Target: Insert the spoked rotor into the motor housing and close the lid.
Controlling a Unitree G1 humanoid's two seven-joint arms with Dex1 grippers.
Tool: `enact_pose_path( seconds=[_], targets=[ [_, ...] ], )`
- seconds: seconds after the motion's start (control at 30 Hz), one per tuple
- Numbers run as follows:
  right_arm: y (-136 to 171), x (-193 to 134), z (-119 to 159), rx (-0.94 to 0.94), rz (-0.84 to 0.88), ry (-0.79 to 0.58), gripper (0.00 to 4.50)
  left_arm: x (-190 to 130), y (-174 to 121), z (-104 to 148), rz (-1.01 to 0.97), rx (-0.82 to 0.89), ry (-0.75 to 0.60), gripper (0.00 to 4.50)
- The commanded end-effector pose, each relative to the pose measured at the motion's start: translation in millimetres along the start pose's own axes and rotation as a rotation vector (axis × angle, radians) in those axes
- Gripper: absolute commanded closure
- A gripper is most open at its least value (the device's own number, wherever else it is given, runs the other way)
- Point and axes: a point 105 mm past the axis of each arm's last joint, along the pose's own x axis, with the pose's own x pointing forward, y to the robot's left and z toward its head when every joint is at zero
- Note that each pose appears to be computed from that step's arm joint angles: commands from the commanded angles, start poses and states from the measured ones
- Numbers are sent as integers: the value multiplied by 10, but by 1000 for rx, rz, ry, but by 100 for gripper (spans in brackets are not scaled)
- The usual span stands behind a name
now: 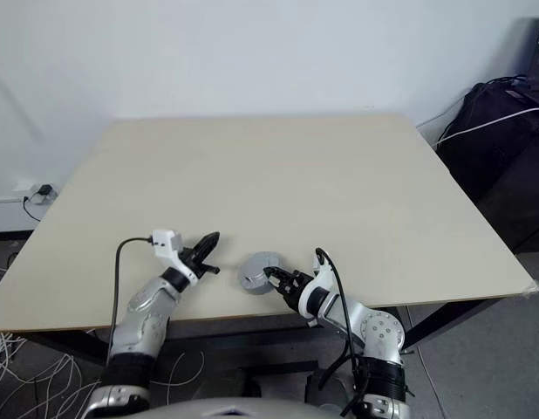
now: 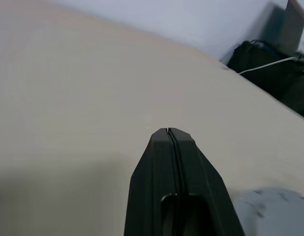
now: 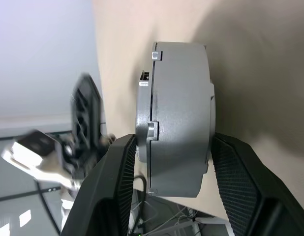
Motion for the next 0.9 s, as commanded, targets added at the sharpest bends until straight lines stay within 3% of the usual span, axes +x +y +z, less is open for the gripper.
enact_pose_path(
  seconds=[0.03, 0.37, 0.6, 0.7, 0.9],
  targets=[
    [543, 68, 25, -7, 228, -41, 241, -104, -207, 24, -67, -141, -37, 450],
    [870, 90, 136, -29, 323, -78, 241, -242, -463, -500, -114, -378, 158, 450],
    [1055, 107, 119, -54, 365, -73, 241, -108, -547, -503, -179, -617, 145, 450],
    [1094, 99, 113, -61, 371, -74, 241, -91, -540, -361, -206, -713, 74, 390],
    [1121, 102, 120, -71, 371, -74, 241, -172, -554, -229, -249, -817, 36, 197]
  ],
)
